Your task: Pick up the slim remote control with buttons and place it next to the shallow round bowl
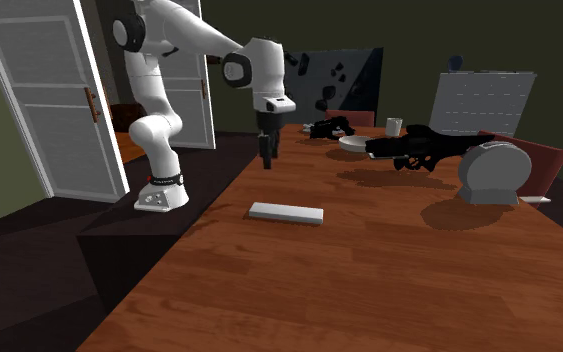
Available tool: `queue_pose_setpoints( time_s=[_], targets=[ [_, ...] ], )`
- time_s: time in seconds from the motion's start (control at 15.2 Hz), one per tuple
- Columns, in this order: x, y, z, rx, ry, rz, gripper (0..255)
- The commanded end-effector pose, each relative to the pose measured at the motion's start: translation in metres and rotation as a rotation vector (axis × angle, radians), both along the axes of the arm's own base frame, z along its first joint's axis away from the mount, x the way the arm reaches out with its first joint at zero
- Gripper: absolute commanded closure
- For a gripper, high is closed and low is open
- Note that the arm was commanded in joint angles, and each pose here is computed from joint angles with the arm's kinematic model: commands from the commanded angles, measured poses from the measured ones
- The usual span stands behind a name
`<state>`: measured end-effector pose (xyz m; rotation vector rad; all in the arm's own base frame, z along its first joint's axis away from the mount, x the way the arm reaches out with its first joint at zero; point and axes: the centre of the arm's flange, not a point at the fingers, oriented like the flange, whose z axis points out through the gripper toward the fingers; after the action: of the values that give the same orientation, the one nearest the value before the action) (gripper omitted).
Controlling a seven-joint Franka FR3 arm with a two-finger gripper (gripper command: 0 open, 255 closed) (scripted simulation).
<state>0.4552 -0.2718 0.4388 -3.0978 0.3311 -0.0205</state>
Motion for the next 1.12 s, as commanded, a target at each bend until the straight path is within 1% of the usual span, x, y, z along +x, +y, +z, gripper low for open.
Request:
queue_pose_setpoints(
  time_s=[0.0, 0.53, 0.59, 1.06],
  targets=[
    [0.012, -0.022, -0.013, -0.007, 0.006, -0.001, 0],
    [0.05, -0.104, -0.067, -0.03, 0.033, -0.007, 0],
    [0.051, -0.106, -0.068, -0.03, 0.034, -0.008, 0],
    [0.05, -0.106, -0.108, -0.03, 0.034, -0.008, 0]
  ],
)
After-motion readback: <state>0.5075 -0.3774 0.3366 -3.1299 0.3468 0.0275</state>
